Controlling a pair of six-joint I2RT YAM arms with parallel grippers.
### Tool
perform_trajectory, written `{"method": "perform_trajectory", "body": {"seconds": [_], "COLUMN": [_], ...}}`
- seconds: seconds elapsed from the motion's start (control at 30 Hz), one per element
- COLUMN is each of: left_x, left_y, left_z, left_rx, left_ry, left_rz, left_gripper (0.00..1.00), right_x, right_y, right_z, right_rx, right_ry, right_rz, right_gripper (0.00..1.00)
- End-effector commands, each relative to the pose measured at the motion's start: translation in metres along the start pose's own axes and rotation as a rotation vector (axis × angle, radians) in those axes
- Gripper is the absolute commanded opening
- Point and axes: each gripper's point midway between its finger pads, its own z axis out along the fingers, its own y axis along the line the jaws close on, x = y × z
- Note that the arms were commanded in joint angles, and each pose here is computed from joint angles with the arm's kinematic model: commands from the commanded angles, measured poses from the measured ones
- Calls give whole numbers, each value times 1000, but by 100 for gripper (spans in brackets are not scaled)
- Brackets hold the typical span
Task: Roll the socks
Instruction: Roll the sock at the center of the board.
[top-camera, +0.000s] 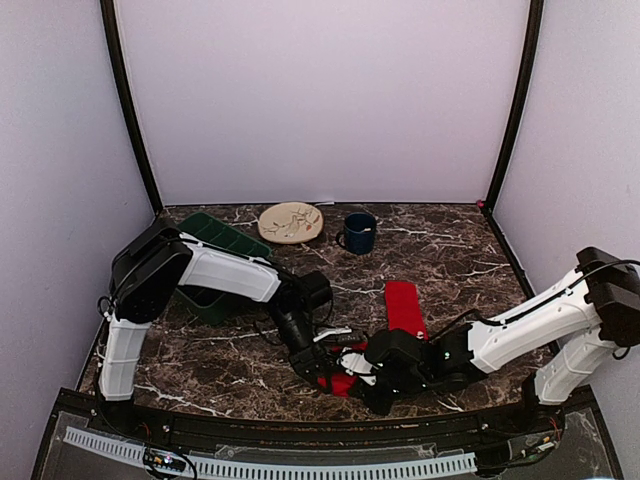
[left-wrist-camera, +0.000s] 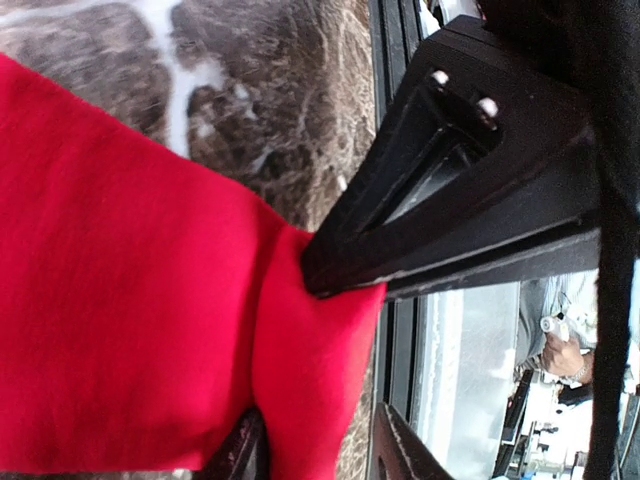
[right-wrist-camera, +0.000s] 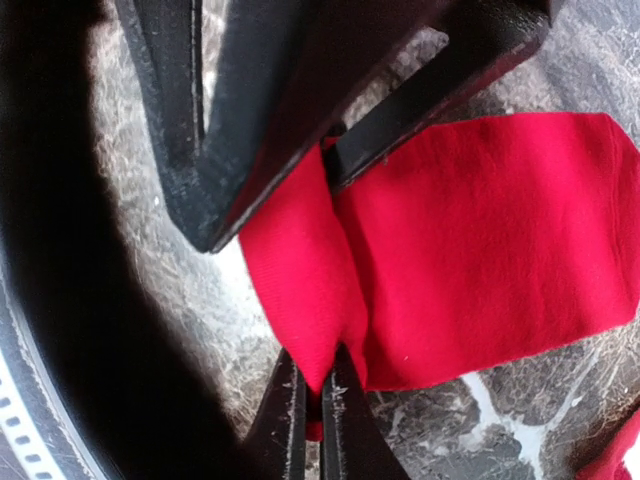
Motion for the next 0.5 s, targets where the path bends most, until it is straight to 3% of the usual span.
{"method": "perform_trajectory", "body": {"seconds": [0.0, 0.47], "left_x": [16, 27], "left_y": [26, 38], "left_z": [-12, -25], "left_rx": [-125, -143], "left_ry": [7, -39], "left_rz": [-57, -115], "left_gripper": [39, 40], "right_x": [-2, 1], "right_y": [0, -4], "right_z": [0, -2], "right_rx": [-20, -12], "right_ry": [-25, -34], "right_rz": [38, 86], "right_gripper": [0, 0]}}
